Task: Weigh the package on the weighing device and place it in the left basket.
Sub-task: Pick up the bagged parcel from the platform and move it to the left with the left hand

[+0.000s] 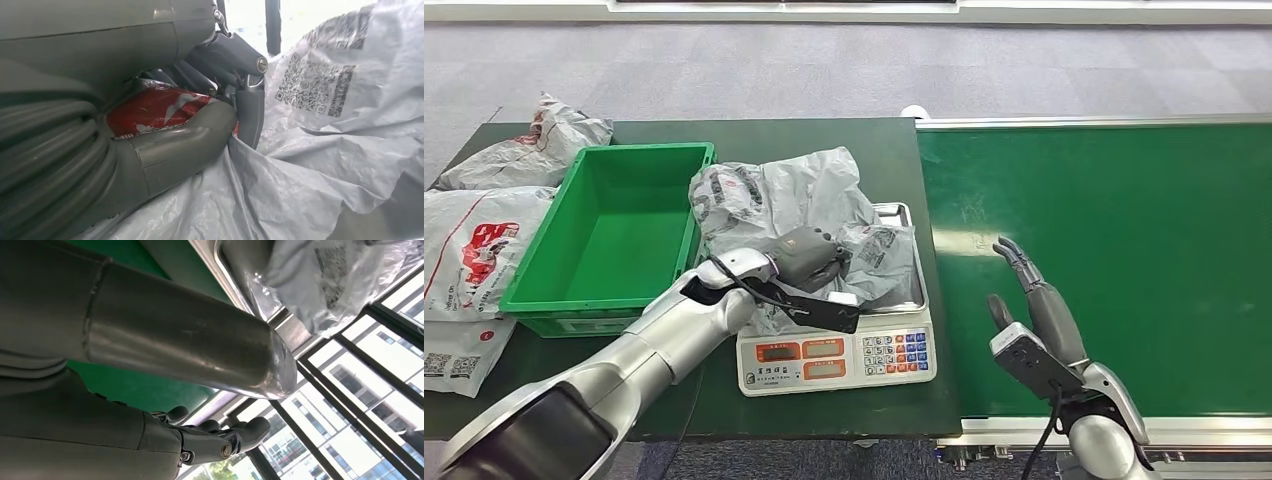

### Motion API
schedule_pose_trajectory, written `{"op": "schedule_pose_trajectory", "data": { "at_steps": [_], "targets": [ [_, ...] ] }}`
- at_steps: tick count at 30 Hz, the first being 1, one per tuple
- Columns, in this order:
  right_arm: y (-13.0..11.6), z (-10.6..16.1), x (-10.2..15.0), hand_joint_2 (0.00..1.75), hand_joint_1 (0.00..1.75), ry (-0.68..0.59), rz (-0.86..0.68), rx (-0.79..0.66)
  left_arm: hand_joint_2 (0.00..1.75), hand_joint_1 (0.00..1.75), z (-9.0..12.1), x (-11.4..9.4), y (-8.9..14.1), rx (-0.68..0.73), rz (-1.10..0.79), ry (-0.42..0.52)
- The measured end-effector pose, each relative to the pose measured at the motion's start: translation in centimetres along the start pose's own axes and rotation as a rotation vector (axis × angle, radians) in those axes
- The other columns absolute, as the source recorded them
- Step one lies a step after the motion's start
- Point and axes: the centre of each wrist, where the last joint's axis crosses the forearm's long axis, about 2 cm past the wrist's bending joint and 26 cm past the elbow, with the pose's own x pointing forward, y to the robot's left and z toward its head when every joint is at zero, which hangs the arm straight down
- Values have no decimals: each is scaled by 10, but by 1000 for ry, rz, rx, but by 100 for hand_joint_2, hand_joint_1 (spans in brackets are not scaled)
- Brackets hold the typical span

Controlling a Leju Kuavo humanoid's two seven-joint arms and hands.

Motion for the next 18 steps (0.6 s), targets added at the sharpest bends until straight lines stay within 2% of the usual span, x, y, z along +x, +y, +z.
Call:
{"op": "schedule_pose_trajectory", "data": {
  "at_steps": [8,18],
  "targets": [
    [3,7,-2,0,0,1,-16,0,175,175,14,-11,44,154,-169,15],
    [4,40,3,0,0,14,-34,-3,175,175,39,0,140,359,-377,19]
  ]
}}
